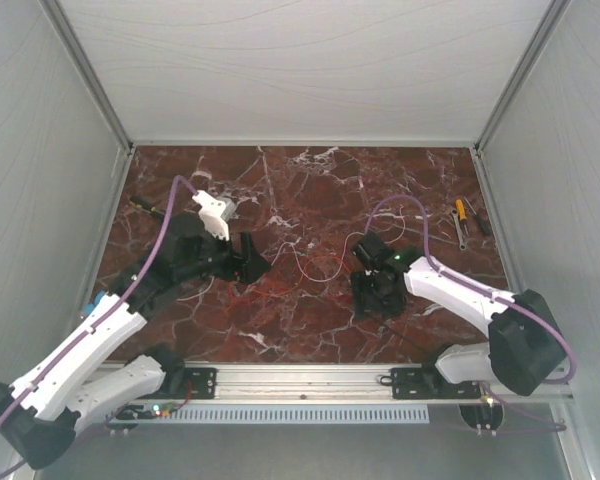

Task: Zip-tie the wires
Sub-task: Straighten the cable at the center of the board, then pick up the ribbon at the center of the board.

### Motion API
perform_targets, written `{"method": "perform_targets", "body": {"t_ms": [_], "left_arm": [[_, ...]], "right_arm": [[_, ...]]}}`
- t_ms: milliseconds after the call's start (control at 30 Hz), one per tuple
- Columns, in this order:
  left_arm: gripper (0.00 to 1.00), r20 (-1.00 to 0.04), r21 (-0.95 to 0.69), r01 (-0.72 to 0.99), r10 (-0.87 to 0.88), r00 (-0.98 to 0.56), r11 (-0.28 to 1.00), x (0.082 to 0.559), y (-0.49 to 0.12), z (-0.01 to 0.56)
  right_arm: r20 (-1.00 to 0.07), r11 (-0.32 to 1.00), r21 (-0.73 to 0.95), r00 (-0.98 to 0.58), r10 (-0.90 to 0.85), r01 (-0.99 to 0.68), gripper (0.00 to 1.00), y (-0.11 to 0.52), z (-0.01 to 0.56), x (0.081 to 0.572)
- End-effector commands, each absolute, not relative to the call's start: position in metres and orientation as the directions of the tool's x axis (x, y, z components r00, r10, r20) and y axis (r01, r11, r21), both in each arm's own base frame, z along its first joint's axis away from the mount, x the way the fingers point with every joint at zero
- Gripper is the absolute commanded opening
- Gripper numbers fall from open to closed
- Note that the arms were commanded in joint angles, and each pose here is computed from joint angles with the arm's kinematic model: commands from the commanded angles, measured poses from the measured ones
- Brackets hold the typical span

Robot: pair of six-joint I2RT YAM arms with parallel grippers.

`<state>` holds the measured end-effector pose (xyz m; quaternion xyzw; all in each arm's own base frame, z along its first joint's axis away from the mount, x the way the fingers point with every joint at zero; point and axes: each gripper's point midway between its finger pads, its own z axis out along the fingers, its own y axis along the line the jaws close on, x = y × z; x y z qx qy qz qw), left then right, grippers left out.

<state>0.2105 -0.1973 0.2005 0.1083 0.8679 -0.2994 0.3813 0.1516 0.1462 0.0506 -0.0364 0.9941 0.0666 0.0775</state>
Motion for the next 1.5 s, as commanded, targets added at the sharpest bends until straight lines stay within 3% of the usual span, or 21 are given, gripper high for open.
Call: {"method": "perform_targets", "body": {"t_ms": [0, 267, 533, 900, 1067, 1267, 1467], "left_arm": [[0.84, -0.767, -0.432, 0.499, -0.014, -0.642, 0.752, 0.197, -0.198, 0.218], [0.85, -0.785, -0.400, 0.519, 0.010, -0.620, 0.755, 0.196, -0.194, 0.225], [0.85, -0.787, -0.390, 0.529, 0.024, -0.616, 0.754, 0.195, -0.194, 0.229], [0.85, -0.787, -0.383, 0.540, 0.042, -0.616, 0.749, 0.196, -0.196, 0.231], [0.85, -0.784, -0.394, 0.540, 0.034, -0.620, 0.744, 0.197, -0.198, 0.231], [0.84, -0.781, -0.410, 0.544, 0.027, -0.625, 0.733, 0.195, -0.201, 0.232], [0.83, -0.797, -0.414, 0.564, 0.014, -0.603, 0.714, 0.196, -0.205, 0.248]], "right_arm": [[-0.191, 0.996, -0.006, -0.978, -0.084, -0.084, 0.59, 0.130, 0.045, 0.161], [-0.137, 0.973, -0.122, -0.968, -0.212, -0.196, 0.56, 0.135, 0.033, 0.167], [-0.115, 0.972, -0.102, -0.968, -0.221, -0.210, 0.51, 0.142, 0.014, 0.167], [-0.092, 0.983, -0.056, -0.979, -0.182, -0.177, 0.11, 0.142, -0.002, 0.153], [-0.118, 0.983, -0.048, -0.976, -0.184, -0.179, 0.00, 0.143, 0.004, 0.156], [-0.145, 0.981, -0.039, -0.970, -0.194, -0.191, 0.00, 0.147, 0.022, 0.161], [-0.252, 0.983, -0.006, -0.951, -0.181, -0.185, 0.00, 0.154, 0.070, 0.176]]}}
